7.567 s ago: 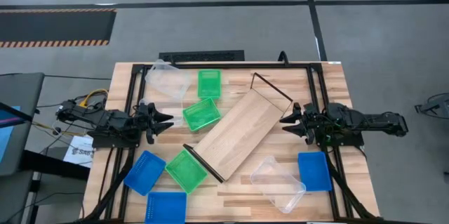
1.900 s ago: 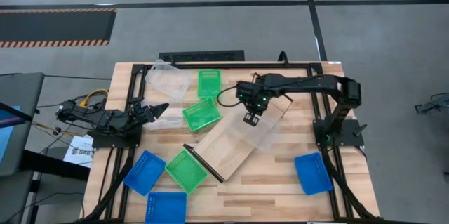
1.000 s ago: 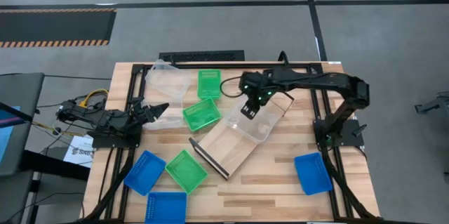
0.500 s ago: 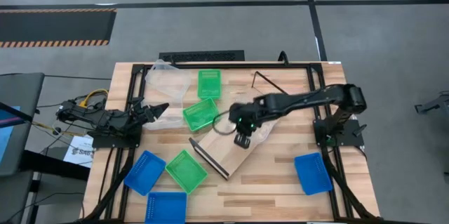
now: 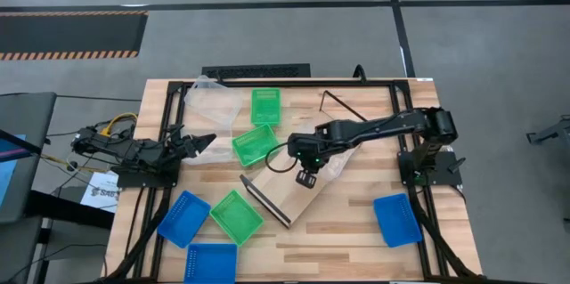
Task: Stack baskets on shelf by color
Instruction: Put the bottom transparent bin on the shelf
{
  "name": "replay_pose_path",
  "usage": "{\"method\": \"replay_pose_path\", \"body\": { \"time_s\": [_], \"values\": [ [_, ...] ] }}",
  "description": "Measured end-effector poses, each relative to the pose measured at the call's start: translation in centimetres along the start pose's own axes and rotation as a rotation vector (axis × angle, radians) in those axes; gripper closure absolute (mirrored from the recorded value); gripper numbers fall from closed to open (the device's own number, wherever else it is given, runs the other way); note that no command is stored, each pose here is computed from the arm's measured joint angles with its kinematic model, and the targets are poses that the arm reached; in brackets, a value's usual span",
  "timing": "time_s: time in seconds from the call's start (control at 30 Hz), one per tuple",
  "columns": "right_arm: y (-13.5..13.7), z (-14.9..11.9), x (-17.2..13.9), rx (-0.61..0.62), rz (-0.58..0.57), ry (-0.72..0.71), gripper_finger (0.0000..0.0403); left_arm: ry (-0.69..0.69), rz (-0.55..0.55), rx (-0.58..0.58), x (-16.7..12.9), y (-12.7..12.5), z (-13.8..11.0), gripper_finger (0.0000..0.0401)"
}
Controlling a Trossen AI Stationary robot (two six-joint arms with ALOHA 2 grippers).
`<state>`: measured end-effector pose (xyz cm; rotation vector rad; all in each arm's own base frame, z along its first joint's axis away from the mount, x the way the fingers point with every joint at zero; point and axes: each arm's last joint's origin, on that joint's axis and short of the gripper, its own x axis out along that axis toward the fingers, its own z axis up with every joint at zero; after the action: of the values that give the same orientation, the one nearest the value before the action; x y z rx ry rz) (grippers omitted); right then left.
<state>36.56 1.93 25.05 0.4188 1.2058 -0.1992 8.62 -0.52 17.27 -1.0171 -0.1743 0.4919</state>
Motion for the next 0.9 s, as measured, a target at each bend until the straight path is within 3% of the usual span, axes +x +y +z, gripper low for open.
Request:
{"method": "replay_pose_path", "body": {
  "time_s": [0.23,0.9],
  "values": [
    [-0.5,-0.2,1.5,0.029,-0.076,0.059,0.0397,0.001,0.0,0.0,0.0,0.0,0.0,0.0237],
    [-4.6,1.7,1.0,0.171,-0.168,-0.008,0.0396,0.001,0.004,0.004,0.0,0.0,0.0,0.0237]
  ]
}}
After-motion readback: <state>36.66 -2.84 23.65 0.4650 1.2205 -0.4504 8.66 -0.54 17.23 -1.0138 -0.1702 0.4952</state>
